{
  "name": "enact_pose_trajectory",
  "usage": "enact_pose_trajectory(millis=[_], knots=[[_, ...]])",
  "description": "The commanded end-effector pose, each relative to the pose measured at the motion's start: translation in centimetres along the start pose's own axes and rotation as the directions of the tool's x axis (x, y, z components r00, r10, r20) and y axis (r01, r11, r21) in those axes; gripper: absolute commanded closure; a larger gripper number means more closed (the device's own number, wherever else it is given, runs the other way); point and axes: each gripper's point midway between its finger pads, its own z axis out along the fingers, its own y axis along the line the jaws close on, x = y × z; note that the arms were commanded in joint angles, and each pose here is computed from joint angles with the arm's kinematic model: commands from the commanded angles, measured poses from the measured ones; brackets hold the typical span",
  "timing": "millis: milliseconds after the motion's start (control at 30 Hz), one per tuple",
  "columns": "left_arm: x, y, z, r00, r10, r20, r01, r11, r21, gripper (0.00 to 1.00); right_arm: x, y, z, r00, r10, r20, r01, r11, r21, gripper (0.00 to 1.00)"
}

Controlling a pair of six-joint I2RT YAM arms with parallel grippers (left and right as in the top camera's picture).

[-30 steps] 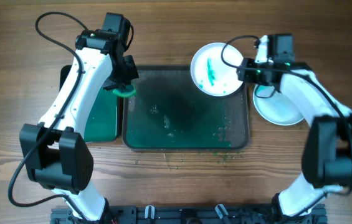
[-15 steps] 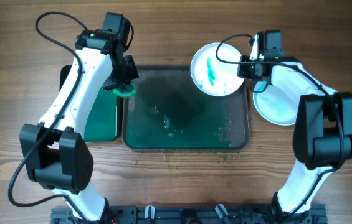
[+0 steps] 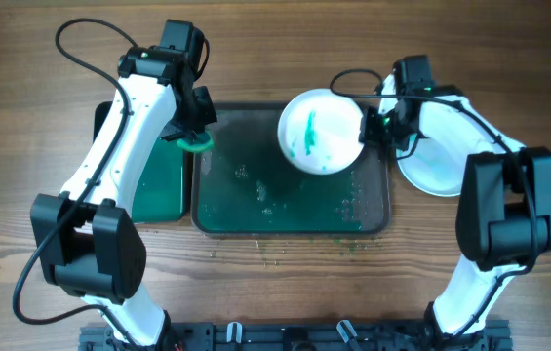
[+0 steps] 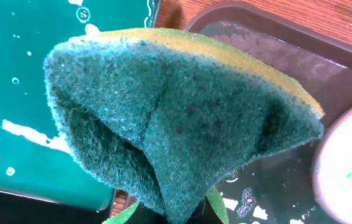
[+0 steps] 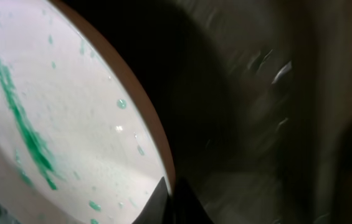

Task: Clean dirty plates on tray and stack at the side
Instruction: 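Reach right gripper to the last white plate and grasp its rim, then scrub the held plate with the sponge in left gripper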

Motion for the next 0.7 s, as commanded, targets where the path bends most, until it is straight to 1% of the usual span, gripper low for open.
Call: enact_pose_trajectory(millis=[0, 167, 333, 467, 667], knots=[[0.5, -1.8, -0.5, 0.999, 0.023, -0.029, -0.020, 0.995, 0.100, 0.96, 2.8, 3.9, 0.3, 0.998, 0.013, -0.064, -0.016, 0.998, -0.055, 0.96], [1.4, -3.2, -0.6, 0.998, 0.059, -0.034, -0.054, 0.993, 0.109, 0.96, 5.2, 7.7, 1.7, 0.994, -0.003, -0.111, -0.009, 0.994, -0.111, 0.96], [2.6, -5.3, 0.1, 0.992, 0.112, -0.054, -0.104, 0.986, 0.128, 0.96, 5.6, 9.8, 2.5, 0.996, -0.021, -0.085, 0.011, 0.993, -0.114, 0.96], [3.6, -6.8, 2.6, 0.985, 0.152, -0.081, -0.142, 0.982, 0.121, 0.96, 5.1, 9.5, 2.7, 0.998, -0.028, -0.048, 0.025, 0.997, -0.072, 0.96], [5.8, -7.3, 7.7, 0.968, 0.189, -0.167, -0.177, 0.981, 0.083, 0.96, 4.9, 9.5, 2.8, 0.998, -0.041, -0.038, 0.039, 0.997, -0.069, 0.96]])
